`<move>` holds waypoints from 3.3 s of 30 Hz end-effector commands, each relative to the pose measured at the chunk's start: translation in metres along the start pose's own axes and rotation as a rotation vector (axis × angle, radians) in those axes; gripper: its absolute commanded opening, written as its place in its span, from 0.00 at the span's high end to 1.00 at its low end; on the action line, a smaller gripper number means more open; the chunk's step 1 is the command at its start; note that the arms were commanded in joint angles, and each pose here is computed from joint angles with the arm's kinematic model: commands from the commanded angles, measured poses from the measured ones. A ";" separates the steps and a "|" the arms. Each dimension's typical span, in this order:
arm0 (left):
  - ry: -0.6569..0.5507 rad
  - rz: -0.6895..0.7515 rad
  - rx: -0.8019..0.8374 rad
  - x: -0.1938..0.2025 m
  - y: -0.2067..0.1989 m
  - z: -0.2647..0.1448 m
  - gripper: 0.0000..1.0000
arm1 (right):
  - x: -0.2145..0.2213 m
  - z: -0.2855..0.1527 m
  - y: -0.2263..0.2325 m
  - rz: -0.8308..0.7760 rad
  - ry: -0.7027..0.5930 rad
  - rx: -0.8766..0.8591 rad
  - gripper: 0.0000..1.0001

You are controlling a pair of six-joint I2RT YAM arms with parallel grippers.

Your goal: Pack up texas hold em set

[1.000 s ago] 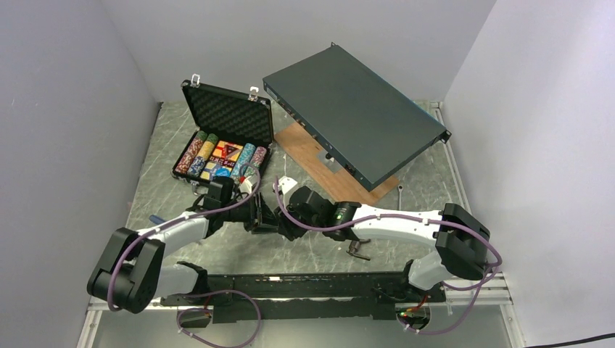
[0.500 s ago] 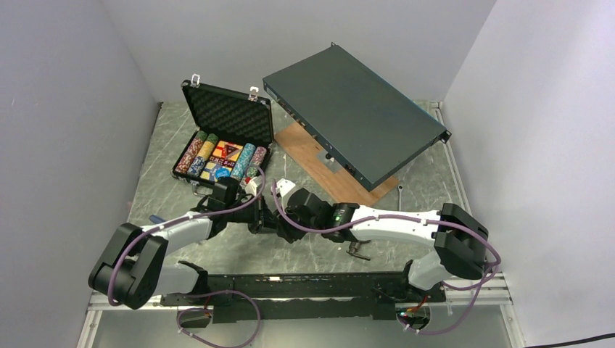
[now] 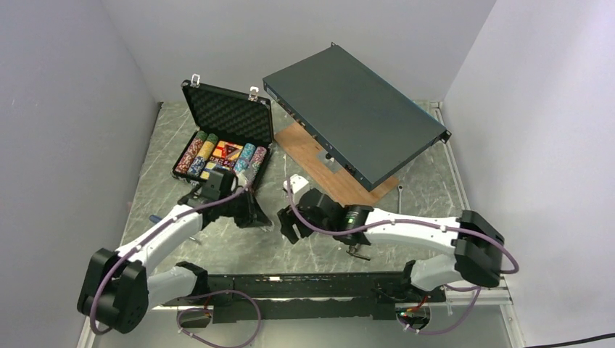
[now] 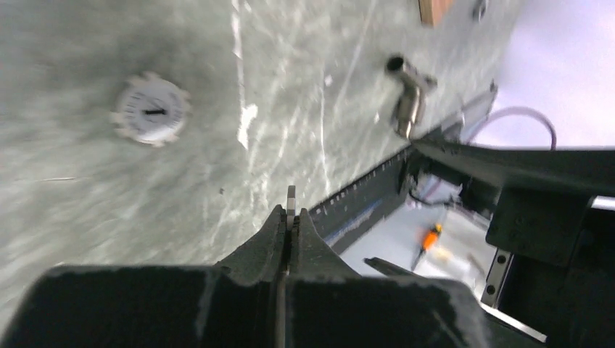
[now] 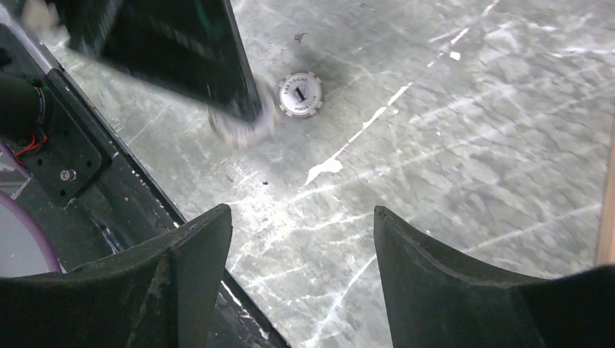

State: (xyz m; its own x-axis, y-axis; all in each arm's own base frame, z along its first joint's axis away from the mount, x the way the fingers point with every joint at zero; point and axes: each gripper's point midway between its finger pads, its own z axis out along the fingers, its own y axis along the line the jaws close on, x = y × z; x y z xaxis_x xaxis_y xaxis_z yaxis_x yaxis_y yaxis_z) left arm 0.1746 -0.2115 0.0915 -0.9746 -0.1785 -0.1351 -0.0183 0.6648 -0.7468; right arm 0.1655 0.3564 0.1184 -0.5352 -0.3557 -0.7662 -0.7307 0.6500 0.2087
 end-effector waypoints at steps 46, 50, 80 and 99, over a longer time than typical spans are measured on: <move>-0.411 -0.613 -0.380 -0.200 0.107 -0.059 1.00 | 0.002 -0.043 -0.013 0.100 -0.092 0.025 0.26; -0.406 -0.618 -0.386 -0.197 0.109 -0.058 1.00 | 0.002 -0.043 -0.012 0.098 -0.087 0.023 0.26; -0.463 -0.546 -0.340 -0.203 0.109 -0.060 0.61 | 0.008 -0.041 -0.008 0.110 -0.086 -0.002 0.26; -0.409 -0.169 -0.197 -0.126 0.050 -0.097 0.32 | 0.017 0.004 0.016 0.087 0.034 0.021 0.08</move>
State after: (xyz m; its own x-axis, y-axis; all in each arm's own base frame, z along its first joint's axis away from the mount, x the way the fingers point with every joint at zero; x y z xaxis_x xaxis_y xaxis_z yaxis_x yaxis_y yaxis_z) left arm 0.3113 -0.0705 0.1314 -0.7020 -0.6564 -0.2763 -0.3817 0.6743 -0.6321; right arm 0.1481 0.3363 0.0940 -0.6182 -0.3467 -0.7054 -0.6640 0.7106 0.2327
